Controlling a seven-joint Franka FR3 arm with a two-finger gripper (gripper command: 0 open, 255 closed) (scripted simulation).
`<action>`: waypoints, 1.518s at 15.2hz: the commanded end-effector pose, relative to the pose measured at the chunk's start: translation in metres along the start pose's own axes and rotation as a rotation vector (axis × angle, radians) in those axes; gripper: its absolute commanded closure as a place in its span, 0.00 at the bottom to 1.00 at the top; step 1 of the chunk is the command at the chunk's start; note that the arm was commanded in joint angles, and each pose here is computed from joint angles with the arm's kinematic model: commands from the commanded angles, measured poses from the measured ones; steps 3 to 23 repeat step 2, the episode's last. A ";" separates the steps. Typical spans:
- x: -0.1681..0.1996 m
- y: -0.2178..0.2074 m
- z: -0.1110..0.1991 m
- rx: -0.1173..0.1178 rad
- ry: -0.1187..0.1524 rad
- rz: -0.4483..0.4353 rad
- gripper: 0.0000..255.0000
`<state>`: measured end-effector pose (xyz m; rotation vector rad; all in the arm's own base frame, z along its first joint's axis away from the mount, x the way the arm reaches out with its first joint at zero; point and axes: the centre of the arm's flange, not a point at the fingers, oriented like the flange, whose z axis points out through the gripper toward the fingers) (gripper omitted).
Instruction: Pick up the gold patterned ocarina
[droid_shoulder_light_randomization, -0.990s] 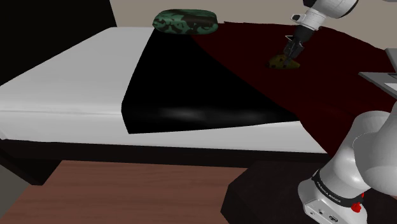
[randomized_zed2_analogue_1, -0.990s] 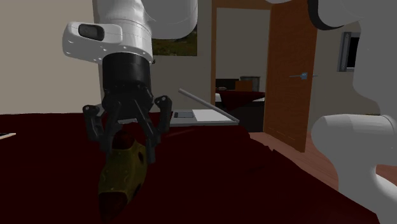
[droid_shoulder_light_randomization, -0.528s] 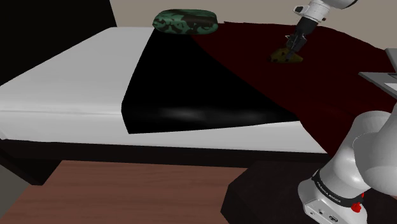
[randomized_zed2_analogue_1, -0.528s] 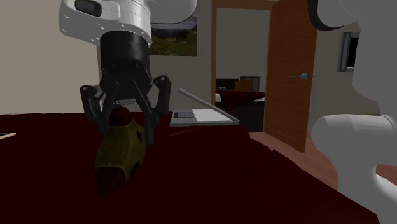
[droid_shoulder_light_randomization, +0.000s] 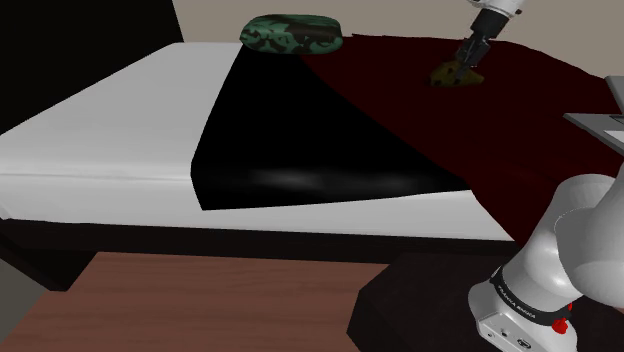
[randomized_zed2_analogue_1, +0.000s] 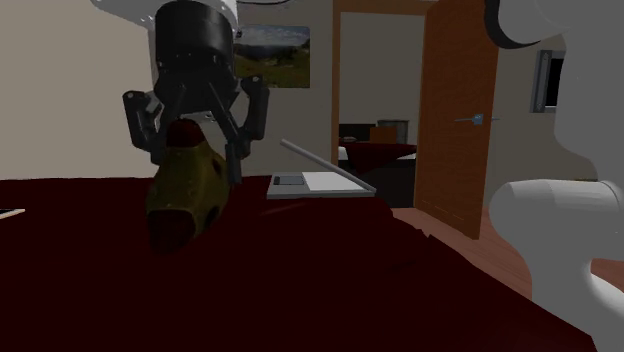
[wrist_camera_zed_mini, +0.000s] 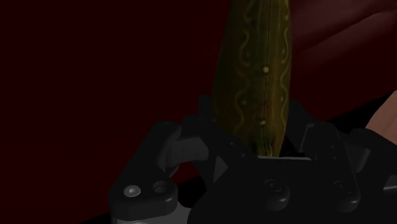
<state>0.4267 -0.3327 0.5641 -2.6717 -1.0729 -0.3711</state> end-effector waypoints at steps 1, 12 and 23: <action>0.002 0.000 -0.005 0.000 0.000 0.000 1.00; 0.002 0.000 -0.005 0.000 0.000 0.000 1.00; 0.002 0.000 -0.005 0.000 0.000 0.000 1.00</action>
